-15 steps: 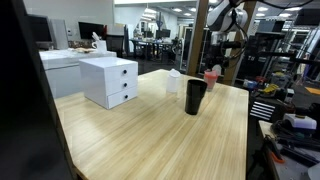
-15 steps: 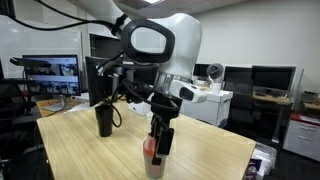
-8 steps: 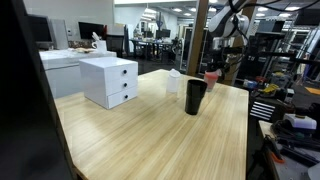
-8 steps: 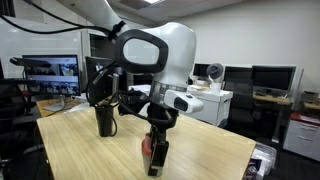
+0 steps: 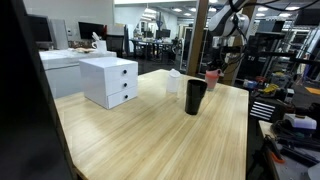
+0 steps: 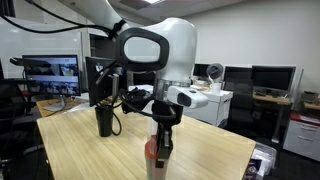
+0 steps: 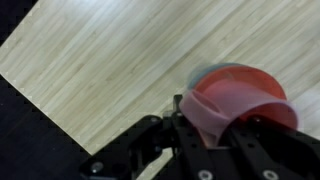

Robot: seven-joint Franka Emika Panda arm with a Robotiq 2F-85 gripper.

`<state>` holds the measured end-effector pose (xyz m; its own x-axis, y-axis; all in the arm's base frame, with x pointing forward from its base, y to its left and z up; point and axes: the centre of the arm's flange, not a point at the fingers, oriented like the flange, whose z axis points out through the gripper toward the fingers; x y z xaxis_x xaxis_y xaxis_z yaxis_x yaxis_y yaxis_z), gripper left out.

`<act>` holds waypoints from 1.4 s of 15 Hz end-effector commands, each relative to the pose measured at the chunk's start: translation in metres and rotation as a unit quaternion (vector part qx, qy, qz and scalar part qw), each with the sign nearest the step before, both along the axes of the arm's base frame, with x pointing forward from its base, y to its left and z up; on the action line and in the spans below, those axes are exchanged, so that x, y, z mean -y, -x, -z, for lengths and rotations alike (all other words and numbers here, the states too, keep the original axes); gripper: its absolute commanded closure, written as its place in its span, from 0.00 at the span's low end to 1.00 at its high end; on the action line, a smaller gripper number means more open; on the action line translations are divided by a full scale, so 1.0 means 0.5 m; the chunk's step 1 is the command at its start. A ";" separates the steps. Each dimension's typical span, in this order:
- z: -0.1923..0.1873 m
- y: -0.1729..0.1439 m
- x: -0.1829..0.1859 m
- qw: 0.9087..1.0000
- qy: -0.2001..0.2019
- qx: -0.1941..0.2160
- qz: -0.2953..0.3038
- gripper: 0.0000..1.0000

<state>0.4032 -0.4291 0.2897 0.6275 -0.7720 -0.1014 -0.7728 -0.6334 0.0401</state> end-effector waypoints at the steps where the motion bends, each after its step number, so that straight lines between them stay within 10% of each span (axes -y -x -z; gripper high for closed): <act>1: -0.043 -0.021 -0.024 1.000 0.009 0.015 -0.015 0.97; 11: -0.187 -0.123 -0.156 0.992 0.004 0.017 -0.123 0.94; 21: -0.271 -0.226 -0.470 0.943 -0.001 0.027 -0.333 0.94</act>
